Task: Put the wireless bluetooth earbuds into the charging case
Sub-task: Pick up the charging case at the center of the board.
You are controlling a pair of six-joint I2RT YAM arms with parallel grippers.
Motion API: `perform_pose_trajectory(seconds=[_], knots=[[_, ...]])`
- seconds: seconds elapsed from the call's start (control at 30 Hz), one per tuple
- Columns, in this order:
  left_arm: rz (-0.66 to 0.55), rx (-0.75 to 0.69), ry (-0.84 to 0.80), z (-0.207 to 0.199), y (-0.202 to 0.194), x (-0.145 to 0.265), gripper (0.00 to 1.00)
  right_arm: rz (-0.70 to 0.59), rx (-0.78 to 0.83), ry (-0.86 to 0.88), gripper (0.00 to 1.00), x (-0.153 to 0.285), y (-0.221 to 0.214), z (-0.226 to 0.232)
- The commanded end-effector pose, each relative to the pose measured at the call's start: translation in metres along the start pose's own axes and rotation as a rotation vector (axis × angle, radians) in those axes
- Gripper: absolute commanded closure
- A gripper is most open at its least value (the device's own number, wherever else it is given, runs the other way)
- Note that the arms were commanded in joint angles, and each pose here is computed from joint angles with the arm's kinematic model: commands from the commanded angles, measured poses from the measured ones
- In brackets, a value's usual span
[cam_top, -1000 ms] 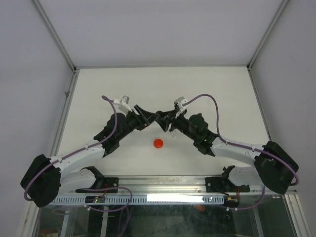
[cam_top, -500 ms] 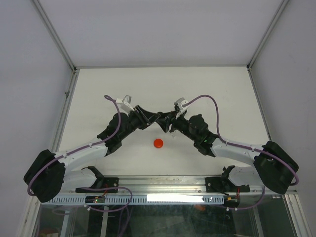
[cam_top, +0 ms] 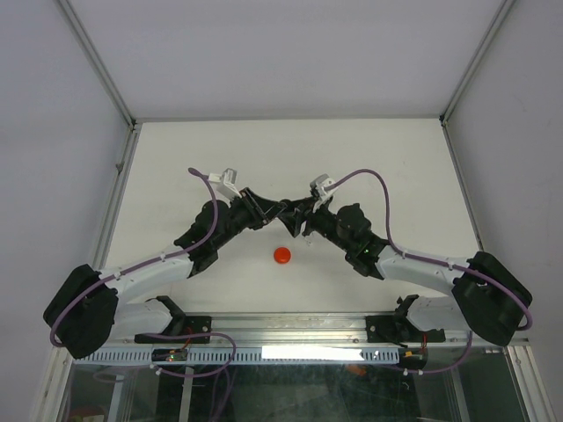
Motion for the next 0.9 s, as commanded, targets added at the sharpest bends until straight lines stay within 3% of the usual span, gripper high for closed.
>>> perform_pose_trajectory(seconds=[0.0,0.07,0.4,0.43,0.47,0.67,0.73,0.87], knots=[[-0.035,-0.137,-0.059,-0.023,0.012,0.005,0.95,-0.1,0.019,0.046,0.38,0.002,0.034,0.007],[-0.036,-0.183,-0.042,-0.024,0.016,0.007,0.98,-0.088,0.025,0.047,0.33,0.006,0.038,0.002],[0.053,-0.464,0.005,-0.034,0.037,0.018,1.0,-0.014,0.014,-0.07,0.33,0.03,0.064,-0.024],[0.071,-0.492,-0.002,-0.038,0.038,0.019,1.0,0.029,0.067,0.112,0.14,0.033,0.063,-0.006],[0.091,-0.516,-0.008,-0.04,0.039,0.02,1.0,0.047,0.09,0.127,0.09,0.035,0.066,-0.005],[0.182,-0.648,-0.048,-0.059,0.046,0.028,1.0,0.164,0.147,0.156,0.07,0.042,0.074,-0.002],[0.207,-0.681,-0.065,-0.064,0.048,0.031,1.0,0.175,0.162,0.171,0.02,0.042,0.075,-0.001],[0.224,-0.751,-0.092,-0.072,0.052,0.037,1.0,0.182,0.183,0.195,0.01,0.045,0.077,0.001]])
Point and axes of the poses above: each gripper's point midway between its finger pads, its own x axis back along the fingers, its own z axis along the line the jaws close on, y = z × x, the point moved 7 cm from there along x, back along the fingers, and after that the axes turned 1 degree about x, right-handed, at the moved point
